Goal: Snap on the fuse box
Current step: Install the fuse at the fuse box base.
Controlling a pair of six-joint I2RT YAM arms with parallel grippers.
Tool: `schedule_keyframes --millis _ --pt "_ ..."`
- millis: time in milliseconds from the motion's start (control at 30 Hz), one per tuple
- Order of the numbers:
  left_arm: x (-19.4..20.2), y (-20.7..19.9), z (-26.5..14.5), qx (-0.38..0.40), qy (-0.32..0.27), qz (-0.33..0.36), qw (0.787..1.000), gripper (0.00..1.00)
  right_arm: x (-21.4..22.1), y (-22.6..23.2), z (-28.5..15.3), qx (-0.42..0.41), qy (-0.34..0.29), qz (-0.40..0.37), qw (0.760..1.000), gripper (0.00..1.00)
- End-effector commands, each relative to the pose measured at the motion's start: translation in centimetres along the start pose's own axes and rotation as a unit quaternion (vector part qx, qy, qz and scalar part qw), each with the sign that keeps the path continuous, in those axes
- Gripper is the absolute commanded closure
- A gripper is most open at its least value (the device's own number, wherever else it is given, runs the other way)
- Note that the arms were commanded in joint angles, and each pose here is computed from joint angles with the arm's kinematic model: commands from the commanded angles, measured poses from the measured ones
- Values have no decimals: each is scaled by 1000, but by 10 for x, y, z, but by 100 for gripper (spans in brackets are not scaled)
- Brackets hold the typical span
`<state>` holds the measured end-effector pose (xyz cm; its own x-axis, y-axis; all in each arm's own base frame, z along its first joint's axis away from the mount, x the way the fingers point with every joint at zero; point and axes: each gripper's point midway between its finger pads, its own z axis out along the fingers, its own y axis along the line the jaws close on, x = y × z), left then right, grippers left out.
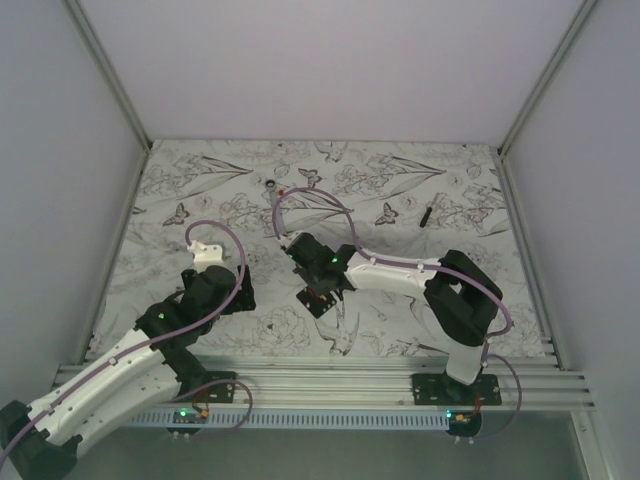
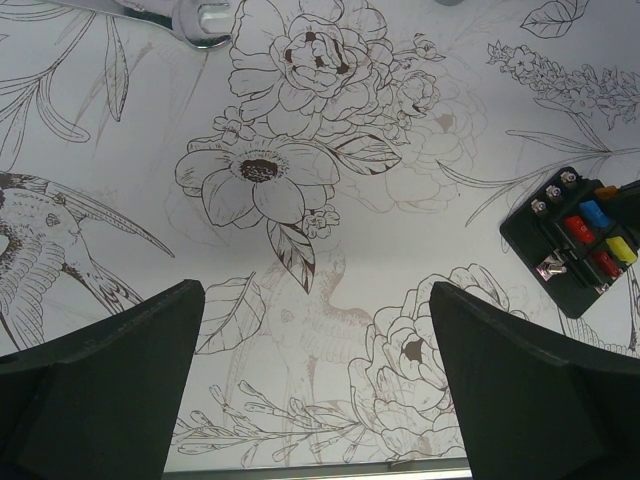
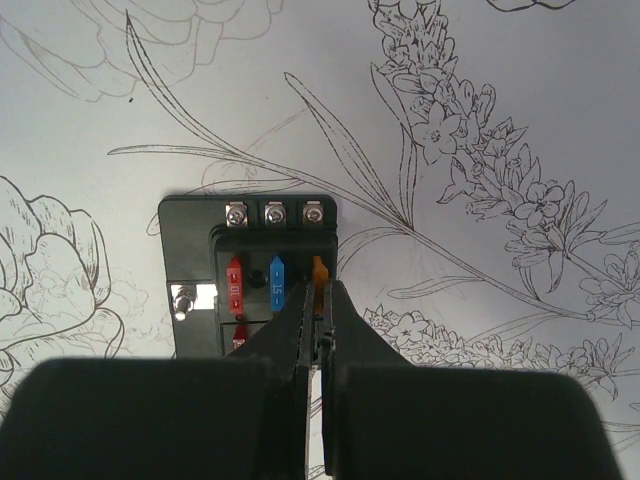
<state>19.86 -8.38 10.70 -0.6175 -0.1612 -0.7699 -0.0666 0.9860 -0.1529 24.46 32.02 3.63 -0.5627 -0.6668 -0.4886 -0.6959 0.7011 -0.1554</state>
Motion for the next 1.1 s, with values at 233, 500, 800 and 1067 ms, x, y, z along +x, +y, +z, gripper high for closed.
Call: schedule_keyframes --millis 233,500,800,1067 --pt "2 7 -1 -13 -2 3 1000 0 74 11 26 -17 116 -34 993 100" --pt "2 7 -2 -10 -6 -2 1000 0 109 7 15 -21 159 -36 986 100" --pt "2 7 -2 -8 -5 -3 1000 1 76 8 26 -11 127 -18 992 100" --pt "2 7 -3 -6 -6 -6 1000 0 14 10 -9 -33 30 0 999 81"
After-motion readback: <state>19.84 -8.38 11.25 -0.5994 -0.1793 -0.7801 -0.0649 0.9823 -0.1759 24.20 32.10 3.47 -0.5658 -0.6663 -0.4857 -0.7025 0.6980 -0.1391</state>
